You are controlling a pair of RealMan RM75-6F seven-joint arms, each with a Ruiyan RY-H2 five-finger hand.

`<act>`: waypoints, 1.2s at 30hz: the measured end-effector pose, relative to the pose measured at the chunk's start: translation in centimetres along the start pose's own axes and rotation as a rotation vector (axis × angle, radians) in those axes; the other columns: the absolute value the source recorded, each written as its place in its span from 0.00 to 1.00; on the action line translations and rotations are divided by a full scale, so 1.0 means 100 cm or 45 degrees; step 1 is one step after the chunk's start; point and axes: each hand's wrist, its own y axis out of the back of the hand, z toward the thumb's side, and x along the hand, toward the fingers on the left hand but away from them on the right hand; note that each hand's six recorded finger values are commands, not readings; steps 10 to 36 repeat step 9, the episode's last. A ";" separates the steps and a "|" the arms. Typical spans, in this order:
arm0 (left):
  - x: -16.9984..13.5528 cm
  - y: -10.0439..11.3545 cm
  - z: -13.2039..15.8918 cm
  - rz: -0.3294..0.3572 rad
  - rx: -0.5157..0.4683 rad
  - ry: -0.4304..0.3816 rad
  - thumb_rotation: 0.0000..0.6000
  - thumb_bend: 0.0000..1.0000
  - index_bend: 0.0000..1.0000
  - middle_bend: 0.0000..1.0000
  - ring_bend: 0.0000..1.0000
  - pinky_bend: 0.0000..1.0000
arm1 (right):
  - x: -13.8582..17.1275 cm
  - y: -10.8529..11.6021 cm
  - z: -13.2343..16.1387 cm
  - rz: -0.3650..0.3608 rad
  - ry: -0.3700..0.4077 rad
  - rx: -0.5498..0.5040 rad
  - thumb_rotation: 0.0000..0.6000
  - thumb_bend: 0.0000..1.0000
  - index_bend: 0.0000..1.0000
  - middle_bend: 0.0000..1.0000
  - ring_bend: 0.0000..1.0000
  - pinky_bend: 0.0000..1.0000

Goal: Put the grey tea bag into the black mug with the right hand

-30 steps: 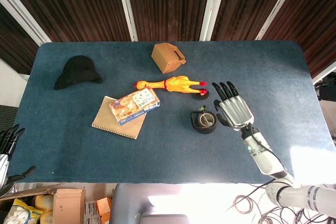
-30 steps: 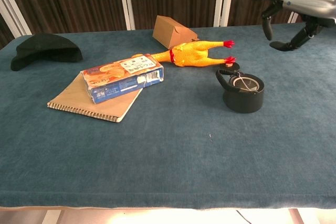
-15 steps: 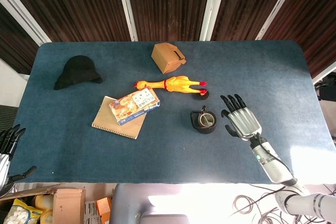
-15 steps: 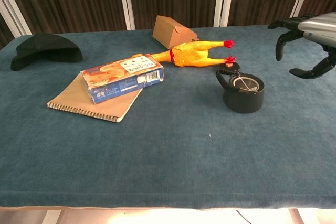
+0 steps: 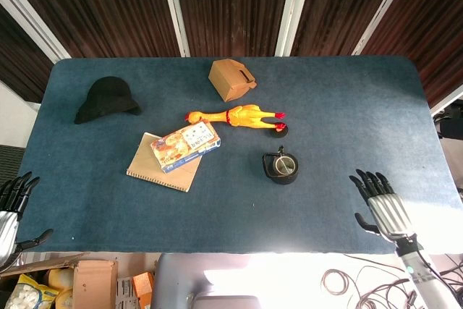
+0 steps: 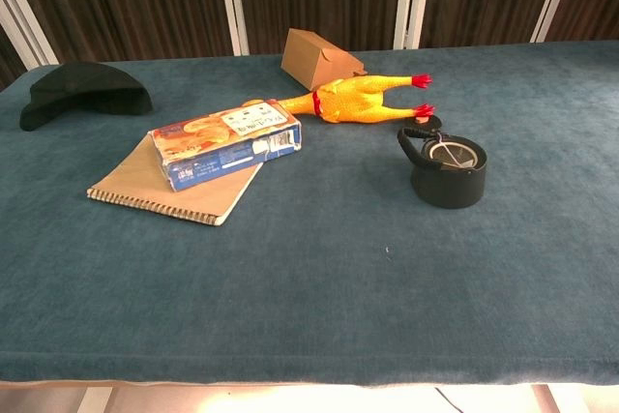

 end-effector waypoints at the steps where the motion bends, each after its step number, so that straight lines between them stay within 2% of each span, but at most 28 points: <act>1: 0.000 -0.001 0.001 -0.003 0.003 -0.001 1.00 0.02 0.00 0.01 0.00 0.07 | 0.006 0.001 -0.004 -0.020 -0.013 -0.021 1.00 0.31 0.03 0.00 0.00 0.00; 4: 0.000 -0.005 0.003 -0.017 0.014 -0.004 1.00 0.01 0.00 0.01 0.00 0.07 | 0.023 0.000 -0.018 -0.066 -0.062 -0.072 1.00 0.31 0.02 0.00 0.00 0.00; 9: 0.002 -0.009 0.005 -0.031 0.029 -0.005 1.00 0.01 0.00 0.01 0.00 0.07 | 0.033 0.000 -0.031 -0.090 -0.099 -0.059 1.00 0.31 0.02 0.00 0.00 0.00; 36: 0.002 -0.009 0.005 -0.031 0.029 -0.005 1.00 0.01 0.00 0.01 0.00 0.07 | 0.033 0.000 -0.031 -0.090 -0.099 -0.059 1.00 0.31 0.02 0.00 0.00 0.00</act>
